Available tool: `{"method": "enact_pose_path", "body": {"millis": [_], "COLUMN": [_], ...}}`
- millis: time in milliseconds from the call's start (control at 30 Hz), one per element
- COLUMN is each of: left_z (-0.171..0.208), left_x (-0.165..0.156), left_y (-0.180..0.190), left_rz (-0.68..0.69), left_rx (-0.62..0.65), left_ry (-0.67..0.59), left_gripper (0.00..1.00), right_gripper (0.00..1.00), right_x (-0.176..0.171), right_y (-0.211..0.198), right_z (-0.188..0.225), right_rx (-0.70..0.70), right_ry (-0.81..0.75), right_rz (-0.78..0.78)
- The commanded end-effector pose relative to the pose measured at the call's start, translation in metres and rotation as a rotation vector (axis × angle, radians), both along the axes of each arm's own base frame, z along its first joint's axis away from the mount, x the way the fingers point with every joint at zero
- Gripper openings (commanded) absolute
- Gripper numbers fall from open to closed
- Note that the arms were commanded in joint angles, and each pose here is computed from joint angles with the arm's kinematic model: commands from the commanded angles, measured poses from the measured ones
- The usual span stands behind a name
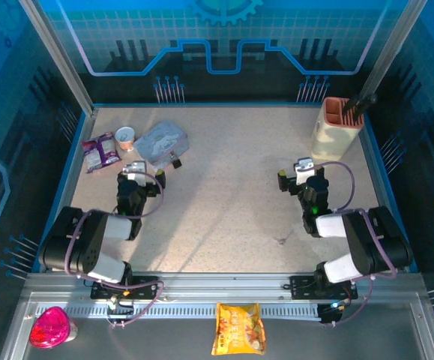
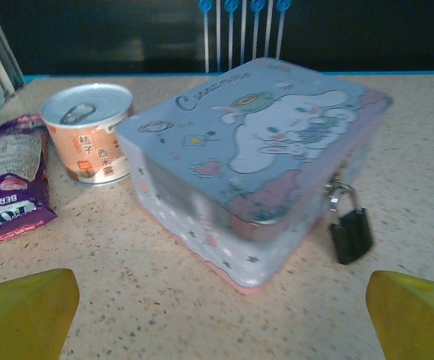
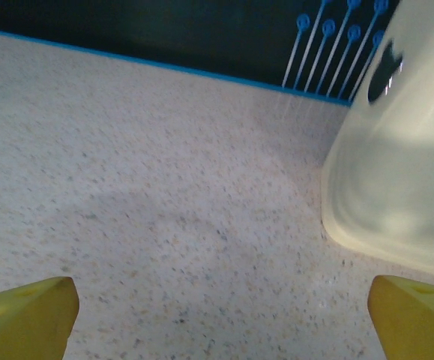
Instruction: Unlock a padlock with a key
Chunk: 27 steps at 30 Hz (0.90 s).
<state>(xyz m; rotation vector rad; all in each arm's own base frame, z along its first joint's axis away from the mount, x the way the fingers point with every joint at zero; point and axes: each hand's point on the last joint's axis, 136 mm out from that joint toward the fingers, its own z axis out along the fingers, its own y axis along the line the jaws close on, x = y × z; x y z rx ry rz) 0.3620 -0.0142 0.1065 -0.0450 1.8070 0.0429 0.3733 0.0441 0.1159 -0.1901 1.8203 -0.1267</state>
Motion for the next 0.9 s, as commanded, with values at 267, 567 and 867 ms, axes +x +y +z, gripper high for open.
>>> {"method": "enact_pose_path", "body": {"millis": [267, 567, 867], "left_z": [0.076, 0.056, 0.068], "left_x": [-0.034, -0.079, -0.102], "left_y": [-0.007, 0.02, 0.01], "left_rz": [0.015, 0.298, 0.223], "left_rx": [-0.173, -0.484, -0.597], "left_ry": [-0.081, 0.16, 0.152], "left_gripper": [0.99, 0.99, 0.99], "right_gripper": [1.0, 1.0, 1.0], "right_x": [-0.041, -0.087, -0.119], "right_y": [0.045, 0.014, 0.0], "right_z": [0.07, 0.103, 0.09], "right_rx": [0.029, 0.328, 0.599], "right_ry": [-0.062, 0.205, 0.413], "right_rz": [0.125, -0.015, -0.105]}}
